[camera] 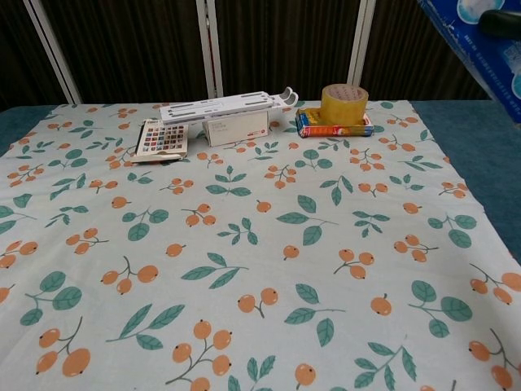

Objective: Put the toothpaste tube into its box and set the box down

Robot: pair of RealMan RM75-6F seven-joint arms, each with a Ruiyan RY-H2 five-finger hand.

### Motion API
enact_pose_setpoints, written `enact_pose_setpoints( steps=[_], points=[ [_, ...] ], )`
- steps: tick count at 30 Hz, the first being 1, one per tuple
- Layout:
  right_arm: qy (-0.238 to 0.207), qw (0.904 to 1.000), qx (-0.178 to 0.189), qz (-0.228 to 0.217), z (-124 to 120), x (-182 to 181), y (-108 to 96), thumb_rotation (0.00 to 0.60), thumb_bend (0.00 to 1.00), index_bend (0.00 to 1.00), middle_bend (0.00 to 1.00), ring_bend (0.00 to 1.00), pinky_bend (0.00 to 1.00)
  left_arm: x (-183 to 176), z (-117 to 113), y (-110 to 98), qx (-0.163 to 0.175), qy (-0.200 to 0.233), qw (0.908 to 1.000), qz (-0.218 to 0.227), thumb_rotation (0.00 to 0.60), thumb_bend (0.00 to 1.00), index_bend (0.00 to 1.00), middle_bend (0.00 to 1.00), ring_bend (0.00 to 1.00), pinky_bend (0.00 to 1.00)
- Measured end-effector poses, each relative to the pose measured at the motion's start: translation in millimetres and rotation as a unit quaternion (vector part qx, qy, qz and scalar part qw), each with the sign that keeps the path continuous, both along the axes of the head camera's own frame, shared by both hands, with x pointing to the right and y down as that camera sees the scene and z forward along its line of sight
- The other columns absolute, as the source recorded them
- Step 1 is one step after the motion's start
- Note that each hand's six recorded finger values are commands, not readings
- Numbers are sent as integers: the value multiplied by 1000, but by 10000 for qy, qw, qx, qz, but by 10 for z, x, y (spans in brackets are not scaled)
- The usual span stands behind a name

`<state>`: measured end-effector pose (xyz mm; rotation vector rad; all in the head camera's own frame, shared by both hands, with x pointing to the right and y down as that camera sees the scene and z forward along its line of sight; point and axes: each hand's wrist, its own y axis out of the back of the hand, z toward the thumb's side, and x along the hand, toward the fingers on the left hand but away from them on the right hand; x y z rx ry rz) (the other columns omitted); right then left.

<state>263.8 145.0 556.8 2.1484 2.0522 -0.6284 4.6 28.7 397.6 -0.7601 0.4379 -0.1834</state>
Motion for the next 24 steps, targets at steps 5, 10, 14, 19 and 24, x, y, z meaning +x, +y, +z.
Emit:
enact_pose_setpoints(
  steps=[5, 10, 14, 19, 24],
  points=[
    [-212, 9996, 40, 158, -18, 23, -11, 600, 371, 473, 510, 466, 441, -163, -97, -48, 28, 52, 9999, -109, 600, 24, 310, 288, 224, 342],
    [-587, 9967, 217, 516, -87, 94, -62, 600, 372, 474, 511, 468, 441, -477, -87, -82, -30, -34, 9996, -272, 600, 24, 310, 287, 224, 342],
    [-808, 9922, 458, 831, -177, 182, -131, 600, 371, 474, 511, 468, 441, -884, 32, -108, -214, -321, 9980, -506, 600, 24, 311, 287, 224, 342],
    [-816, 9877, 946, 943, -365, 256, -219, 600, 370, 474, 511, 468, 441, -1462, 328, 11, -872, -560, 9902, -933, 600, 24, 311, 288, 224, 342],
    [-875, 9791, 1477, 1090, -565, 351, -266, 600, 370, 474, 510, 468, 441, -2175, 741, 315, -2165, -338, 9606, -1707, 600, 23, 310, 285, 224, 342]
  ],
)
